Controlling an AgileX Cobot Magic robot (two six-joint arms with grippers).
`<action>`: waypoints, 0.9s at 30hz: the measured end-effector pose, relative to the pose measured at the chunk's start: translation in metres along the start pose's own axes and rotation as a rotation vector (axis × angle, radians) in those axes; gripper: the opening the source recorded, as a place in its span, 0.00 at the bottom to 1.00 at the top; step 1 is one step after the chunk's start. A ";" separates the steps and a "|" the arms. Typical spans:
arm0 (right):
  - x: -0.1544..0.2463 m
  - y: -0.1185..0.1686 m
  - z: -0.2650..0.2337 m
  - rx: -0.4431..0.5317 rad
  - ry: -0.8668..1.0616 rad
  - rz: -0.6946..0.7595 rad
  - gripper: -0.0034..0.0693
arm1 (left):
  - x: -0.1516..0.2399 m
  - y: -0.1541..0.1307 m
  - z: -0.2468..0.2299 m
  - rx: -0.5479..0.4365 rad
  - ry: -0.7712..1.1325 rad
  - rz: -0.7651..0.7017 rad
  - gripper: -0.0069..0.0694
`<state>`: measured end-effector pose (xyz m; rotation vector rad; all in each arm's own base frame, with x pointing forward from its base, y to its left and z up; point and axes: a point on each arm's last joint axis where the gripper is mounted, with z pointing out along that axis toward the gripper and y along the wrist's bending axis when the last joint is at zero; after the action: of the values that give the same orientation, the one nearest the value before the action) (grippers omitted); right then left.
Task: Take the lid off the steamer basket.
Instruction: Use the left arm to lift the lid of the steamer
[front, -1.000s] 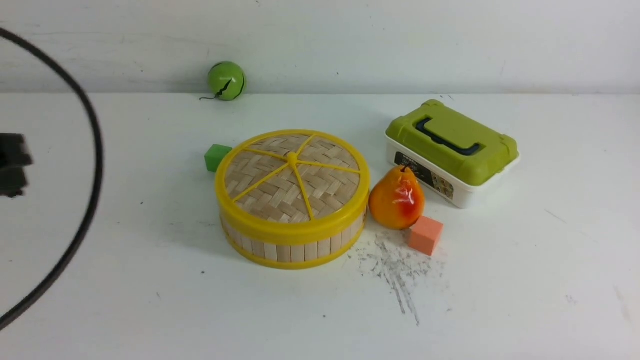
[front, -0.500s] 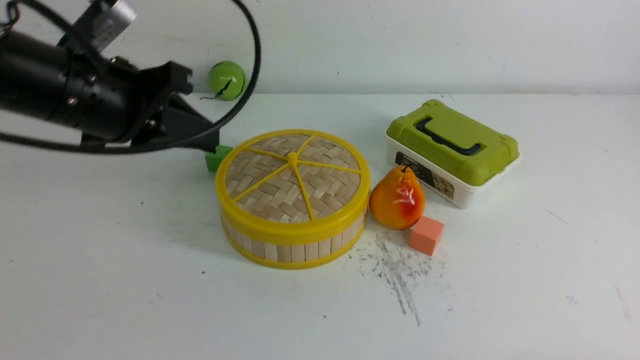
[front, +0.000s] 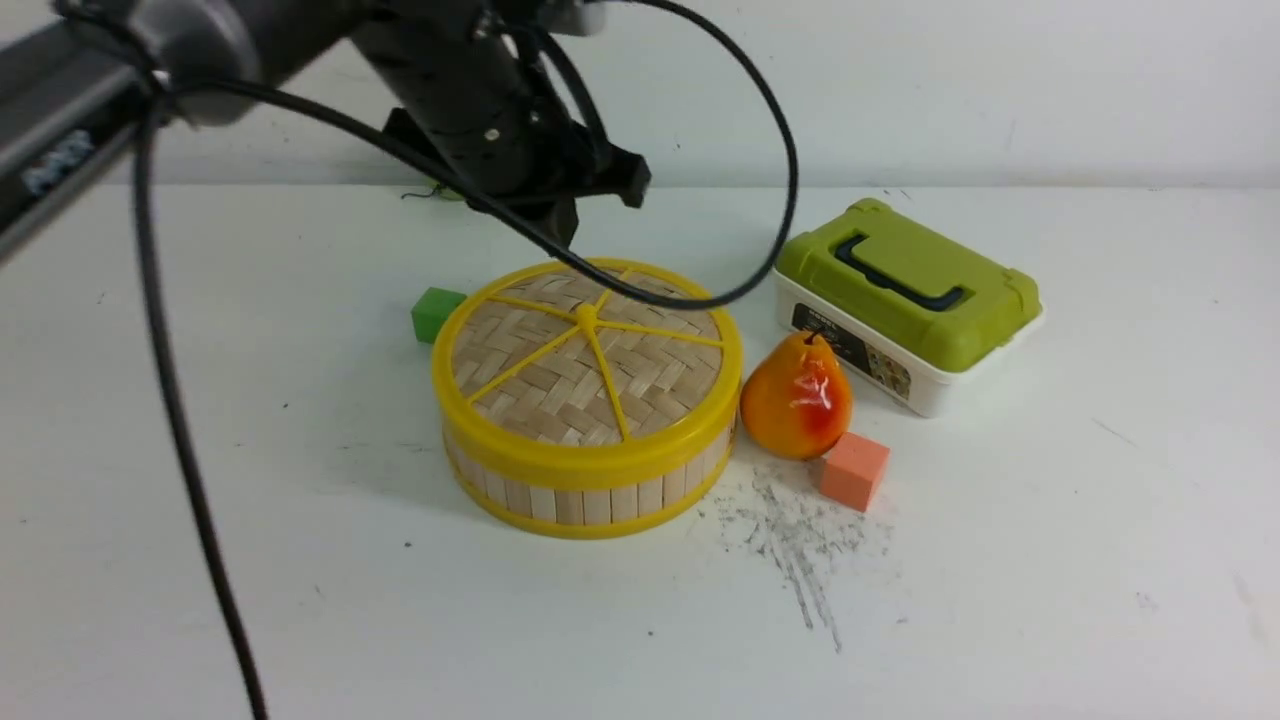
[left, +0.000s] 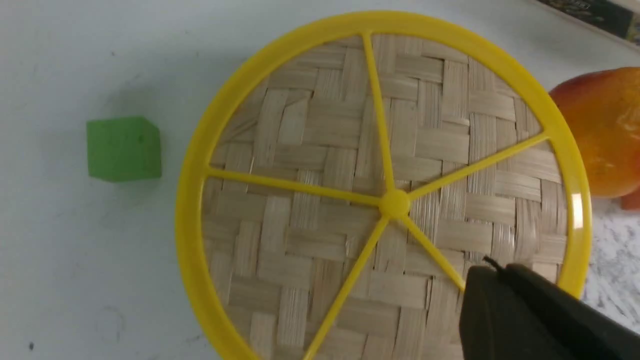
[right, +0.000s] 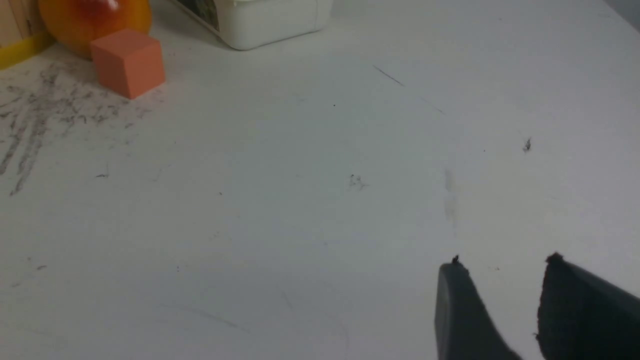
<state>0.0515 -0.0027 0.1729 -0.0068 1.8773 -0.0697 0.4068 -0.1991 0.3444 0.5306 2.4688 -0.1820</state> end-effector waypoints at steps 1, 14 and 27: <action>0.000 0.000 0.000 0.000 0.000 0.000 0.38 | -0.002 -0.005 0.007 -0.005 0.002 0.014 0.14; 0.000 0.000 0.000 0.000 0.000 0.000 0.38 | -0.002 -0.009 0.051 -0.058 0.039 -0.031 0.51; 0.000 0.000 0.000 0.000 0.000 0.000 0.38 | 0.005 -0.007 0.084 -0.095 0.072 -0.011 0.52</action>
<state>0.0515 -0.0027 0.1729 -0.0068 1.8773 -0.0697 0.4446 -0.2242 0.2738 0.4908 2.5363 -0.0508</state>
